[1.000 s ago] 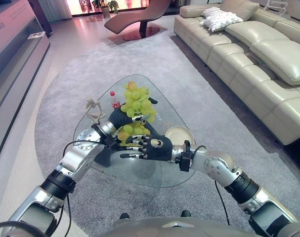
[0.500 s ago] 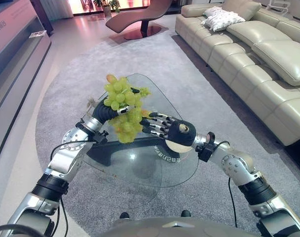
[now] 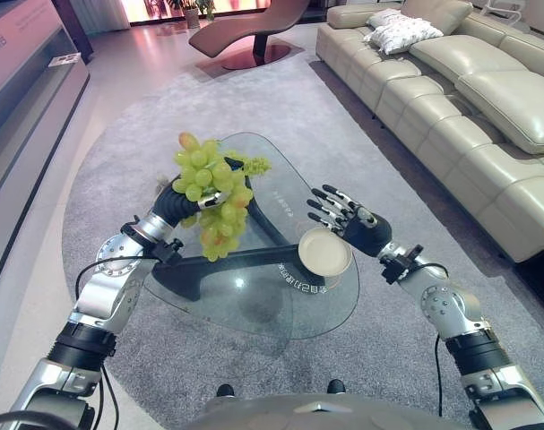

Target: Pick up fruits into the plate

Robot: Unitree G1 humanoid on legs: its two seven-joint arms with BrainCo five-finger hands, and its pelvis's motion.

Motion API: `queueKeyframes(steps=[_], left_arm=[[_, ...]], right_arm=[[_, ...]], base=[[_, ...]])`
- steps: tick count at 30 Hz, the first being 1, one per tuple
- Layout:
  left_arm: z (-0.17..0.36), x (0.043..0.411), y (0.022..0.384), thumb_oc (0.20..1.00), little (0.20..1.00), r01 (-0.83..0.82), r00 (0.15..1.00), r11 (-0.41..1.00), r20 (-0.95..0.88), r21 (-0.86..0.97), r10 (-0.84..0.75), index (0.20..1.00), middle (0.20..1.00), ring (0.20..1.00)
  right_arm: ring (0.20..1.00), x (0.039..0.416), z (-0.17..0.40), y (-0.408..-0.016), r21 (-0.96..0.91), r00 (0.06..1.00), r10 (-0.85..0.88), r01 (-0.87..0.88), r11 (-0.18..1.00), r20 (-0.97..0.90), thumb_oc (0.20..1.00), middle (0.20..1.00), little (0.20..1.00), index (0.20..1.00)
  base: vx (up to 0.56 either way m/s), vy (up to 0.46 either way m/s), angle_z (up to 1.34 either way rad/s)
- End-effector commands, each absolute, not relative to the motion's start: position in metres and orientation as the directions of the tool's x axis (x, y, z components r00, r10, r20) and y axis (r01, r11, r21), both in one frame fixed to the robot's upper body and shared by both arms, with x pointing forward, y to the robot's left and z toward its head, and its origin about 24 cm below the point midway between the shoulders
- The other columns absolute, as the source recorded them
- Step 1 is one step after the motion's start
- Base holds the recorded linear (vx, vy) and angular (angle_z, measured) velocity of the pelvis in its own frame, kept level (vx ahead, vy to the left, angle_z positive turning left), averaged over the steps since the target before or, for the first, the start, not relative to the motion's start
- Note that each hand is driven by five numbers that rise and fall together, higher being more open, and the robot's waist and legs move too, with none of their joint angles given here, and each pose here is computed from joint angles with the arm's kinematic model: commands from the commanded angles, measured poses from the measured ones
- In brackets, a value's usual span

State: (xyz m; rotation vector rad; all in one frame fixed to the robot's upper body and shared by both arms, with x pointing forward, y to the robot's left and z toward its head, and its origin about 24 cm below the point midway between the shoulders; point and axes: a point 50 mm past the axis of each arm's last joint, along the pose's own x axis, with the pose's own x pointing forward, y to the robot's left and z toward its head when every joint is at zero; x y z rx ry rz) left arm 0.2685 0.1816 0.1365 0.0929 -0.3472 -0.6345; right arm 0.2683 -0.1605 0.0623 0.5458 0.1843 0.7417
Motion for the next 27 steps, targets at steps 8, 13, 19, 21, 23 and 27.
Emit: queueKeyframes(steps=[8,13,19,21,23,27], left_arm=[[0.195,0.27,0.126,0.2,0.2,0.766,0.444,0.599,0.483,0.232,-0.755,0.2,0.2,0.2],[0.197,0.269,0.108,0.2,0.2,0.821,0.39,0.532,0.479,0.206,-0.786,0.2,0.2,0.2],[0.193,0.268,0.095,0.2,0.2,0.852,0.356,0.487,0.47,0.191,-0.807,0.2,0.2,0.2],[0.193,0.268,0.091,0.2,0.2,0.858,0.355,0.482,0.471,0.179,-0.807,0.2,0.2,0.2],[0.192,0.269,0.089,0.2,0.2,0.858,0.355,0.481,0.468,0.18,-0.809,0.2,0.2,0.2],[0.191,0.269,0.086,0.2,0.2,0.862,0.357,0.476,0.456,0.175,-0.815,0.2,0.2,0.2]], right_arm=[[1.0,0.288,0.095,-0.102,0.526,0.578,0.805,-0.729,0.438,0.131,1.0,1.0,1.0,1.0],[1.0,0.284,0.099,-0.078,0.53,0.506,0.854,-0.761,0.374,0.123,1.0,1.0,1.0,1.0],[1.0,0.281,0.098,-0.062,0.525,0.453,0.887,-0.779,0.342,0.095,1.0,1.0,1.0,1.0],[1.0,0.28,0.098,-0.057,0.534,0.443,0.892,-0.778,0.33,0.094,1.0,1.0,1.0,1.0],[1.0,0.278,0.097,-0.054,0.54,0.436,0.895,-0.777,0.324,0.091,1.0,1.0,1.0,1.0],[1.0,0.277,0.095,-0.05,0.543,0.418,0.906,-0.779,0.315,0.073,1.0,1.0,1.0,1.0]], base=[[0.0,0.0,0.0],[0.0,0.0,0.0],[0.0,0.0,0.0],[0.0,0.0,0.0],[0.0,0.0,0.0],[0.0,0.0,0.0]])
